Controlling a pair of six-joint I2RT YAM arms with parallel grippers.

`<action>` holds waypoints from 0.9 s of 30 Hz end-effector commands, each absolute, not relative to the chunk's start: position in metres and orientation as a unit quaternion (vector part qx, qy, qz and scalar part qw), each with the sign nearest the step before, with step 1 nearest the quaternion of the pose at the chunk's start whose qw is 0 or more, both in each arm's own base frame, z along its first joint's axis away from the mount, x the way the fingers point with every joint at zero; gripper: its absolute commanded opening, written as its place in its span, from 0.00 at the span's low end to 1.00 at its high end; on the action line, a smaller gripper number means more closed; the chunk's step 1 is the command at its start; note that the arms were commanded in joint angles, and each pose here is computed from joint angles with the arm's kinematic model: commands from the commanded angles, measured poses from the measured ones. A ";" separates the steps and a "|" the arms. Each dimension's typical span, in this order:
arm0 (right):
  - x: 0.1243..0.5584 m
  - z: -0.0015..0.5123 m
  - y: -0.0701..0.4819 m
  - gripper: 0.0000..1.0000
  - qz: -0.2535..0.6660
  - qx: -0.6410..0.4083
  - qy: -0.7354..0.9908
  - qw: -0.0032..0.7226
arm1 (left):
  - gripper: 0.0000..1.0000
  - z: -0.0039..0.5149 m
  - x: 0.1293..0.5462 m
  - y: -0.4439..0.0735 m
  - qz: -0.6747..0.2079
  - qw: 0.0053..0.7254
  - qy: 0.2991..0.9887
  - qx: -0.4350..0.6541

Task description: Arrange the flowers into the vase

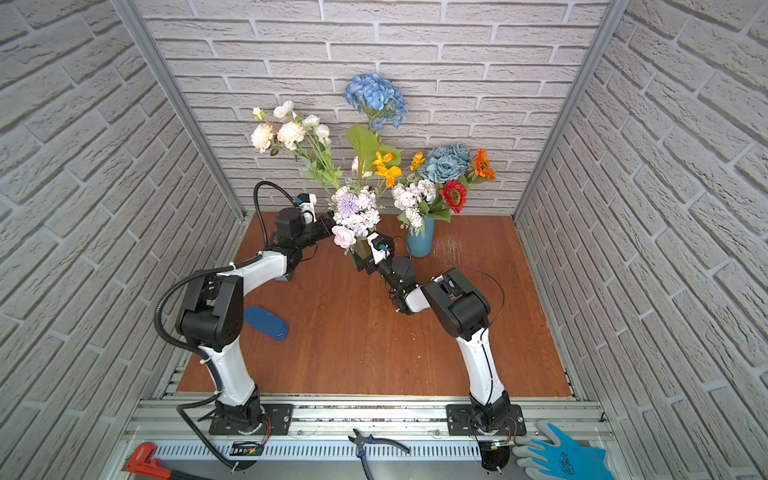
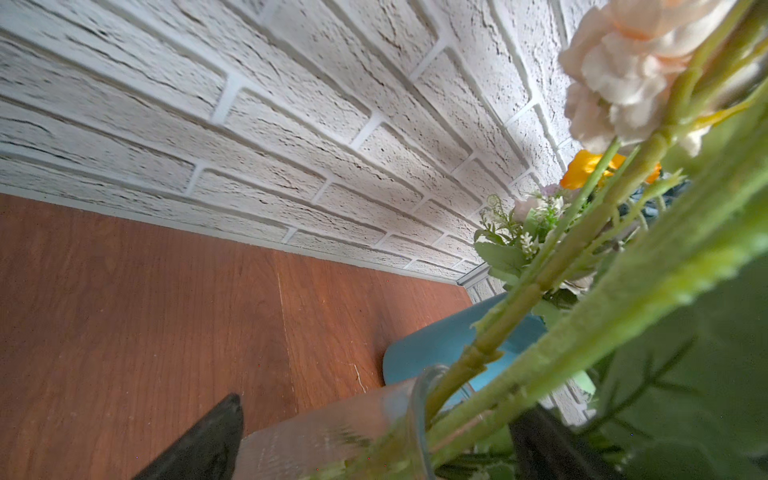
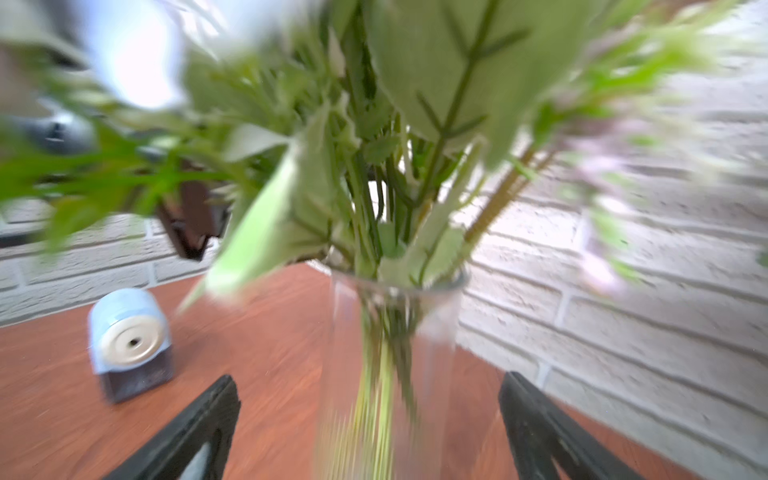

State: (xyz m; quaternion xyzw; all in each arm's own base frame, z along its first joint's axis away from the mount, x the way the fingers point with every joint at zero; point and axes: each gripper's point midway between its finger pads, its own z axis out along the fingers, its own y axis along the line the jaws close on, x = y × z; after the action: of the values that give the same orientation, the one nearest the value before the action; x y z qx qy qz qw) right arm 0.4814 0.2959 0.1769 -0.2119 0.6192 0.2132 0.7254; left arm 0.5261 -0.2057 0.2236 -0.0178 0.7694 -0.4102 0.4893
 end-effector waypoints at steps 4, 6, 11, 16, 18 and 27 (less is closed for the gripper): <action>0.436 0.209 0.266 0.98 0.225 -0.165 0.617 0.736 | 0.98 0.231 0.514 -0.187 -0.388 0.506 0.770 -0.024; 0.424 0.205 0.255 0.98 0.224 -0.153 0.629 0.729 | 0.98 0.222 0.507 -0.182 -0.376 0.498 0.781 -0.029; 0.400 0.200 0.221 0.98 0.198 -0.111 0.651 0.725 | 0.98 0.204 0.485 -0.171 -0.351 0.478 0.804 -0.040; 0.385 0.196 0.182 0.98 0.134 -0.070 0.699 0.699 | 0.98 0.202 0.453 -0.152 -0.309 0.477 0.822 -0.045; 0.381 0.194 0.165 0.99 0.097 -0.052 0.729 0.675 | 0.98 0.203 0.440 -0.140 -0.279 0.481 0.830 -0.046; 0.359 0.176 0.051 0.99 -0.090 0.047 0.823 0.558 | 0.98 0.200 0.384 -0.038 -0.007 0.521 0.850 -0.078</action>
State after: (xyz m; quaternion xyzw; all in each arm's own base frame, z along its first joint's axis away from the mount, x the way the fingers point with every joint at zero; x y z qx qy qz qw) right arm 0.3788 0.0966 0.2261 0.0203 0.7689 0.0054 0.6390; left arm 0.3976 -0.0894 0.2206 -0.0634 0.8335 -0.1582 0.5256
